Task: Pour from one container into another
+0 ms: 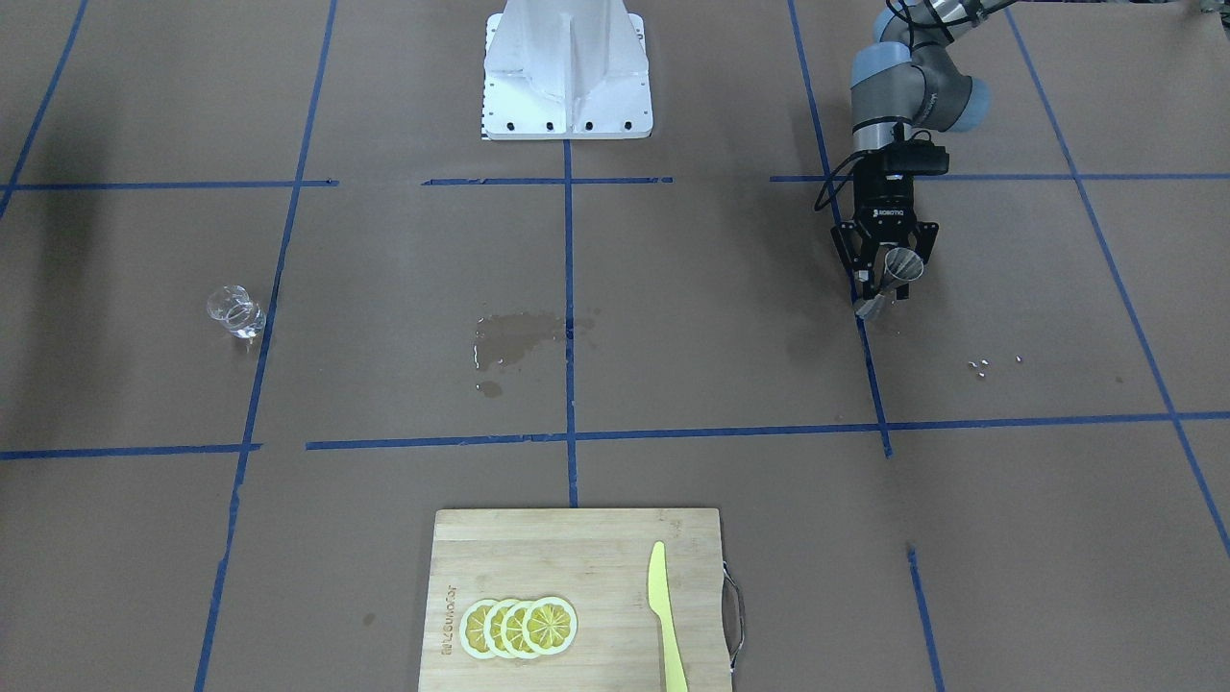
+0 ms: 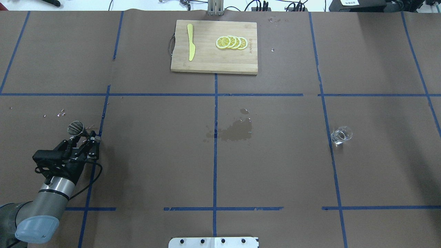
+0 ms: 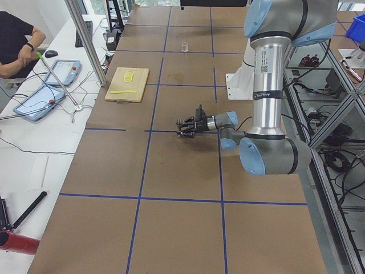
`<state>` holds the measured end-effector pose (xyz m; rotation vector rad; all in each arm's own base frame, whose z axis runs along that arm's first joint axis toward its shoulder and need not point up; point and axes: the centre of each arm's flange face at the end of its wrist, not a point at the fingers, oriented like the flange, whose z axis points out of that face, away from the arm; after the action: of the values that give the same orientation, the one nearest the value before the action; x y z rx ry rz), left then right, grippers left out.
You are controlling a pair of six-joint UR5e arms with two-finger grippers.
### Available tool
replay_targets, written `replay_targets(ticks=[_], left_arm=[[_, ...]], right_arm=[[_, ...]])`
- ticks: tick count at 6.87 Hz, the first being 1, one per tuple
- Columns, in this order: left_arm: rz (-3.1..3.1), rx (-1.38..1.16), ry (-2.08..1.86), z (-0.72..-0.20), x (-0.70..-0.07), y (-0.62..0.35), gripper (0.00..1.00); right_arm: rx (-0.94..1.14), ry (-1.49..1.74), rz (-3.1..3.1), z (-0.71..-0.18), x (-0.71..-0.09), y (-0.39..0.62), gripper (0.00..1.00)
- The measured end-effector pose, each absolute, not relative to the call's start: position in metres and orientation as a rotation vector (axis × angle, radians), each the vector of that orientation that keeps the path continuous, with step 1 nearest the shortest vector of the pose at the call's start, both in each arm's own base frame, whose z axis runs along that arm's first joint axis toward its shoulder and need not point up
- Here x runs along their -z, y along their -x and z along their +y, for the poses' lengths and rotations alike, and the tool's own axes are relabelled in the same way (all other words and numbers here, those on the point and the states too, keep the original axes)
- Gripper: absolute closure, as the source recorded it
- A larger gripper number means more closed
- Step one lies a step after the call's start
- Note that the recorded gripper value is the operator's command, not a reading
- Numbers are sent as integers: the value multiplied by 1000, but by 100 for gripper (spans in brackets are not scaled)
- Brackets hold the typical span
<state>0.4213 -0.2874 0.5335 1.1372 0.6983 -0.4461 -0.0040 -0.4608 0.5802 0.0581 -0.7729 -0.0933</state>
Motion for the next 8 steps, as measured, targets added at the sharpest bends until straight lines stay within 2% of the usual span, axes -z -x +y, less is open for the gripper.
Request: replay_targets(ticks=[3,4,5,6,8], left_arm=[[701,448,-1138,-287,-532,-421,72],[703,449,-1138,-287,-531,-421,82],[704,449,-1137,-287,-530,-421,97],[705,450,-1138,-288,-530,-421,100],[711,451,-1140,-288,-524,-419,100]], right_arm=[[94,-60,-773,-461,-579,4,0],[94,-60,-773,-461,-579,4,0],[93,-61,-773,-461,-579,4,0],[94,-62,-774,-462,-579,4,0],[97,-68,-780,-462,-574,5,0]])
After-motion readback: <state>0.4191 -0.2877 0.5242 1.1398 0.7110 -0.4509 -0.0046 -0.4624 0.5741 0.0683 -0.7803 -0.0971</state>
